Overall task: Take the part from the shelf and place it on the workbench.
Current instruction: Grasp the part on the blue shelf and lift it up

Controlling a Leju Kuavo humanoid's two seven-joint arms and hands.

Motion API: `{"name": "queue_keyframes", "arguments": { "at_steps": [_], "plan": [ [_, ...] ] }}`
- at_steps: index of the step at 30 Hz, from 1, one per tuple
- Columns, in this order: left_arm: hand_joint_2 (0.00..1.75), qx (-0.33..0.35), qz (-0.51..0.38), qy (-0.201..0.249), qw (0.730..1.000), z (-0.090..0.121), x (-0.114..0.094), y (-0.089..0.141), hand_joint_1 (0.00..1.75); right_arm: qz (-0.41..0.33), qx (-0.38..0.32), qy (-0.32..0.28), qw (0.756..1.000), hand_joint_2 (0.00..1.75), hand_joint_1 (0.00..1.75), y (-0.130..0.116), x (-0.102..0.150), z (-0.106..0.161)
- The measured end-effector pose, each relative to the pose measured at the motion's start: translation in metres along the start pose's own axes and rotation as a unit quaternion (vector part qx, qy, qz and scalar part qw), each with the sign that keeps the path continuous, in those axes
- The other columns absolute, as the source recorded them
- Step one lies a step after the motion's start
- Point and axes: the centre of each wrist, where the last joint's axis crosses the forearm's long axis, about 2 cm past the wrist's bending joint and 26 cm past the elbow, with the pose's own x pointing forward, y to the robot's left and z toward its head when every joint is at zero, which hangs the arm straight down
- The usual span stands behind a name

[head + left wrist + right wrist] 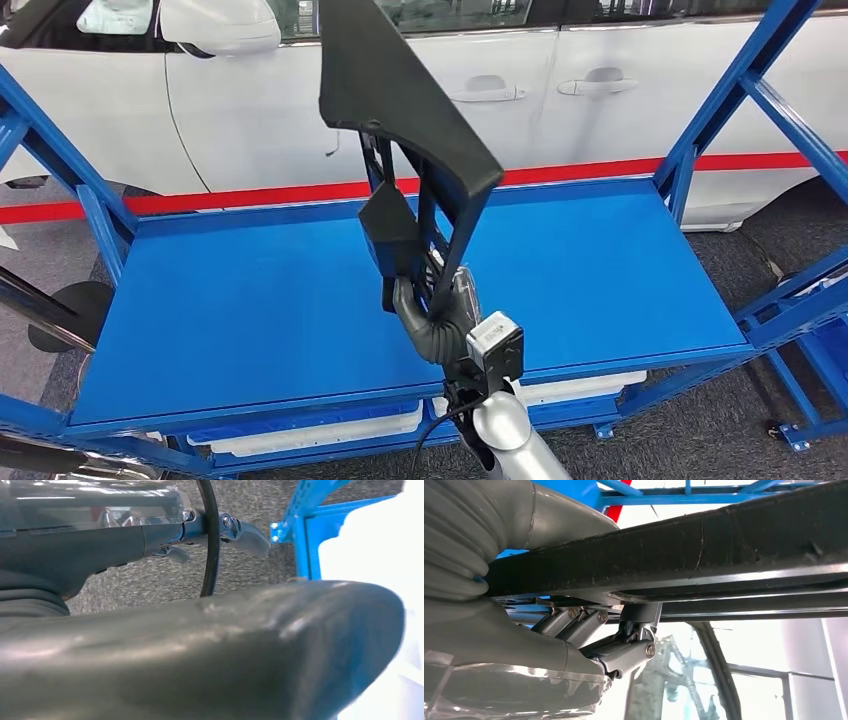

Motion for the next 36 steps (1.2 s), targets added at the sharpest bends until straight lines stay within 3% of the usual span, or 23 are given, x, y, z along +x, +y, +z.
{"name": "queue_keyframes", "arguments": {
  "at_steps": [4, 13, 24, 36],
  "plan": [
    [0.0, 0.008, 0.016, 0.009, 1.0, 0.002, -0.002, -0.004, 0.0, 0.001, -0.016, 0.006, 1.0, 1.75, 1.75, -0.003, 0.005, 0.015],
    [0.0, 0.017, 0.028, 0.02, 0.999, 0.004, -0.002, -0.009, 0.0, 0.006, -0.023, -0.006, 1.0, 1.75, 1.75, -0.003, 0.011, 0.023],
    [0.0, 0.024, 0.027, 0.033, 0.999, 0.007, -0.006, -0.012, 0.0, 0.033, -0.016, -0.005, 0.999, 1.75, 1.75, -0.005, 0.0, 0.08],
    [0.0, 0.019, 0.029, 0.021, 0.999, 0.008, -0.006, -0.015, 0.0, 0.066, 0.012, 0.001, 0.998, 1.75, 1.75, -0.007, -0.001, 0.094]
  ]
}}
